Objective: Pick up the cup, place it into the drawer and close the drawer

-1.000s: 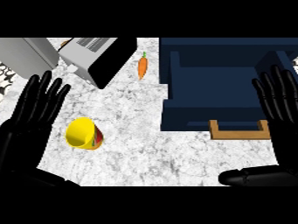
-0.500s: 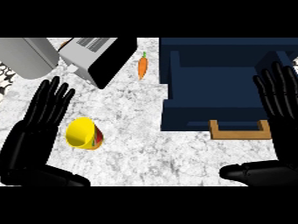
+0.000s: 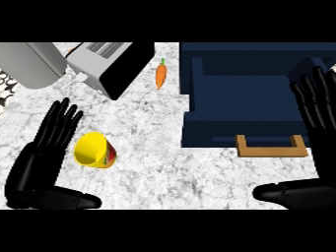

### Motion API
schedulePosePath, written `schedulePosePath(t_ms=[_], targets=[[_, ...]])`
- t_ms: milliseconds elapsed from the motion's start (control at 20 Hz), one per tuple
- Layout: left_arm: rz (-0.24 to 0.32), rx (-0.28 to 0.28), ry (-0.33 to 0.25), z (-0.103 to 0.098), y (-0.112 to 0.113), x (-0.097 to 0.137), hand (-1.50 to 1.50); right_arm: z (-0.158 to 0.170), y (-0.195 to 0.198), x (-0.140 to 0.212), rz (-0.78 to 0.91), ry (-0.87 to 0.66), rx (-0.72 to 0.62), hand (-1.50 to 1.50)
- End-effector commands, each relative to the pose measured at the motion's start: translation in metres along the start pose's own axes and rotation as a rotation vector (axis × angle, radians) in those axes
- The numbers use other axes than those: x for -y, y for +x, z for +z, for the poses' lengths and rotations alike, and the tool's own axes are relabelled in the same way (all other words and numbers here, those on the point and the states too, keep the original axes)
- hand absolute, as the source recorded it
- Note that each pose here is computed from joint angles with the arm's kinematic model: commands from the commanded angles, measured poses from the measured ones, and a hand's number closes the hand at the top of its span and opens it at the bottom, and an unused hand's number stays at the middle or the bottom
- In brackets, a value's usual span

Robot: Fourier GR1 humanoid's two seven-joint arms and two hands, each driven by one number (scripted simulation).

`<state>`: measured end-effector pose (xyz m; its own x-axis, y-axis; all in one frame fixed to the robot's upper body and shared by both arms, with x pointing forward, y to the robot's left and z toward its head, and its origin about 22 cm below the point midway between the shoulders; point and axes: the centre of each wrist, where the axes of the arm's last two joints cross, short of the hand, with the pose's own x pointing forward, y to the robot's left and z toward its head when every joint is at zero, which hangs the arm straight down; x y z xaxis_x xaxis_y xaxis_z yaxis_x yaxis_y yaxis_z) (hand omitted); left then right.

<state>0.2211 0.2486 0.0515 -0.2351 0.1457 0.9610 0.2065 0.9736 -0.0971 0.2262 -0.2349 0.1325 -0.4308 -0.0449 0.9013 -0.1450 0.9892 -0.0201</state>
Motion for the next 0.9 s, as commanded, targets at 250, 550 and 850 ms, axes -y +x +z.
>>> schedulePosePath(t_ms=[250, 550, 850], targets=[[-0.034, -0.047, 0.069, 0.015, -0.063, -0.013, -1.50, 0.013, -0.005, -0.018, -0.009, 0.009, 0.012, -1.50], [-0.066, -0.092, 0.067, 0.019, -0.071, -0.041, -1.50, 0.005, -0.006, -0.005, 0.006, 0.013, -0.014, -1.50], [-0.043, -0.109, 0.039, 0.023, -0.098, -0.061, -1.50, 0.002, 0.005, -0.005, 0.003, 0.020, -0.012, -1.50]])
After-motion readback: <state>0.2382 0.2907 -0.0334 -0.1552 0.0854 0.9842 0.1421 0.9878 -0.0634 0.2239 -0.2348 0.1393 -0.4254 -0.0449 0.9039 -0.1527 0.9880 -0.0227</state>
